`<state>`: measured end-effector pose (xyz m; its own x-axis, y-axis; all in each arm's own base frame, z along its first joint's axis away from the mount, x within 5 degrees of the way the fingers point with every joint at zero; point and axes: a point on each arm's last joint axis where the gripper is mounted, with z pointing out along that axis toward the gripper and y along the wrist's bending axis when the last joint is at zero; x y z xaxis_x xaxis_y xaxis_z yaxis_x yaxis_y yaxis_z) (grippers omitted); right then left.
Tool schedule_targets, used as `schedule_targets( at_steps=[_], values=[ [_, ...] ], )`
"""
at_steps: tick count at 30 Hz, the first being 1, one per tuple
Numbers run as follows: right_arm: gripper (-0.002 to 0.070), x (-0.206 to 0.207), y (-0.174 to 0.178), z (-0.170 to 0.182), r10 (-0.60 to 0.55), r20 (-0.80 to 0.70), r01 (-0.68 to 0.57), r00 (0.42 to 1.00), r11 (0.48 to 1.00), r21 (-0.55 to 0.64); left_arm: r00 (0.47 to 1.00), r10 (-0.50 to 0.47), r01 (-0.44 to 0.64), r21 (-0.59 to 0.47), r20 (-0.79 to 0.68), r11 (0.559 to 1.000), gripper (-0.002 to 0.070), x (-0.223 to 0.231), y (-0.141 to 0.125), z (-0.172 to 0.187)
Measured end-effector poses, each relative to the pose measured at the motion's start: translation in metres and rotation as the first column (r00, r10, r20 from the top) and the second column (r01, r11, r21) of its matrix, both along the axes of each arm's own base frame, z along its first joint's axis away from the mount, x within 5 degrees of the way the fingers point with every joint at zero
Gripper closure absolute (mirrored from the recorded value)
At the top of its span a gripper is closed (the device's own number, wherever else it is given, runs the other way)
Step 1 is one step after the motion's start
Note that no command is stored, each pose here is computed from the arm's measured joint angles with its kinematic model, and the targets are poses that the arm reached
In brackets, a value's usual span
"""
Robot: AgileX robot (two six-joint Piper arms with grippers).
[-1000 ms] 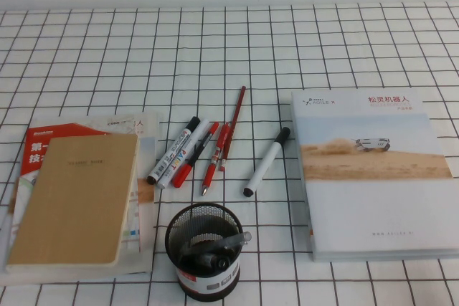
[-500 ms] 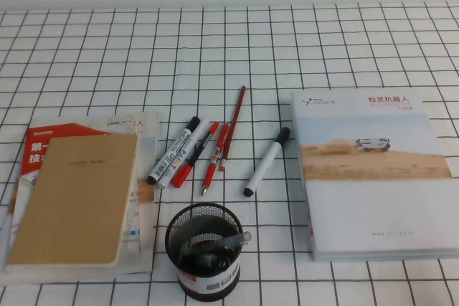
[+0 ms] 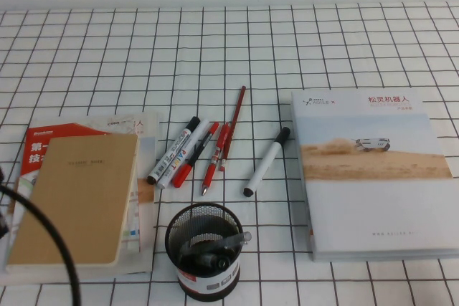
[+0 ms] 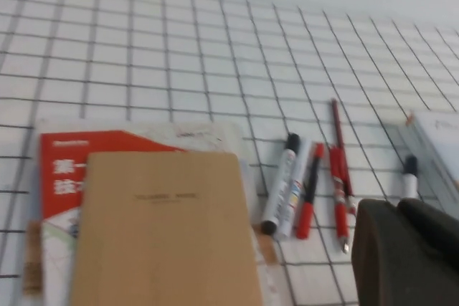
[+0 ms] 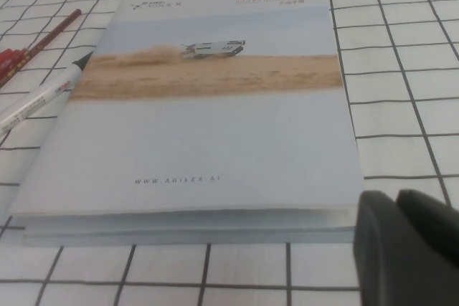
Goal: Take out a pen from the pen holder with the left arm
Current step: 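Take a marker out of the pen holder and lay it on the table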
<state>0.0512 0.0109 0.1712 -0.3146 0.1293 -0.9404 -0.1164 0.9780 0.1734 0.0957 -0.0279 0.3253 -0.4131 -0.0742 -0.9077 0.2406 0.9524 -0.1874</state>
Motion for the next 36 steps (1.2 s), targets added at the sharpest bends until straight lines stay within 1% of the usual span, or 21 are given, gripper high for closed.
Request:
schedule_targets(
  at_steps=[2,4,8,11,13,15,16,18,20,27,31,36],
  values=[
    [0.0692,0.0,0.0,0.0,0.0,0.0,0.0,1.0,1.0,0.0,0.998,-0.058,0.058,-0.006,-0.031,0.998,0.0678,0.011,-0.006,-0.003],
    [0.0692,0.0,0.0,0.0,0.0,0.0,0.0,1.0,1.0,0.0,0.989,-0.139,0.139,-0.005,-0.047,0.99,0.0678,0.017,-0.014,-0.005],
    [0.0692,0.0,0.0,0.0,0.0,0.0,0.0,1.0,1.0,0.0,0.945,-0.323,0.326,0.068,-0.052,0.943,0.0678,0.023,-0.035,-0.01],
    [0.0691,0.0,0.0,0.0,0.0,0.0,0.0,1.0,1.0,0.0,0.888,-0.458,0.459,0.133,-0.036,0.878,0.0678,0.02,-0.052,-0.012],
    [0.0691,0.0,0.0,0.0,0.0,0.0,0.0,1.0,1.0,0.0,0.833,-0.553,0.545,0.187,-0.017,0.817,0.0678,0.016,-0.063,-0.013],
    [0.0691,0.0,0.0,0.0,0.0,0.0,0.0,1.0,1.0,0.0,0.783,-0.622,0.603,0.232,0.01,0.763,0.0678,0.01,-0.072,-0.012],
    [0.0691,0.0,0.0,0.0,0.0,0.0,0.0,1.0,1.0,0.0,0.765,-0.644,0.618,0.255,0.024,0.743,0.0678,0.009,-0.076,-0.012],
    [0.0691,0.0,0.0,0.0,0.0,0.0,0.0,1.0,1.0,0.0,0.748,-0.661,0.626,0.273,0.054,0.731,0.0678,0.008,-0.08,-0.01],
    [0.0691,0.0,0.0,0.0,0.0,0.0,0.0,1.0,1.0,0.0,0.746,-0.662,0.623,0.275,0.074,0.732,0.0678,0.01,-0.084,-0.009],
    [0.0691,0.0,0.0,0.0,0.0,0.0,0.0,1.0,1.0,0.0,0.776,-0.625,0.591,0.247,0.083,0.768,0.0678,0.025,-0.094,-0.014],
    [0.0691,0.0,0.0,0.0,0.0,0.0,0.0,1.0,1.0,0.0,0.762,-0.646,0.618,0.256,0.036,0.743,0.0678,0.027,-0.098,-0.021],
    [0.0691,0.0,0.0,0.0,0.0,0.0,0.0,1.0,1.0,0.0,0.763,-0.647,0.626,0.242,0.008,0.742,0.0678,0.028,-0.099,-0.028]
  ],
)
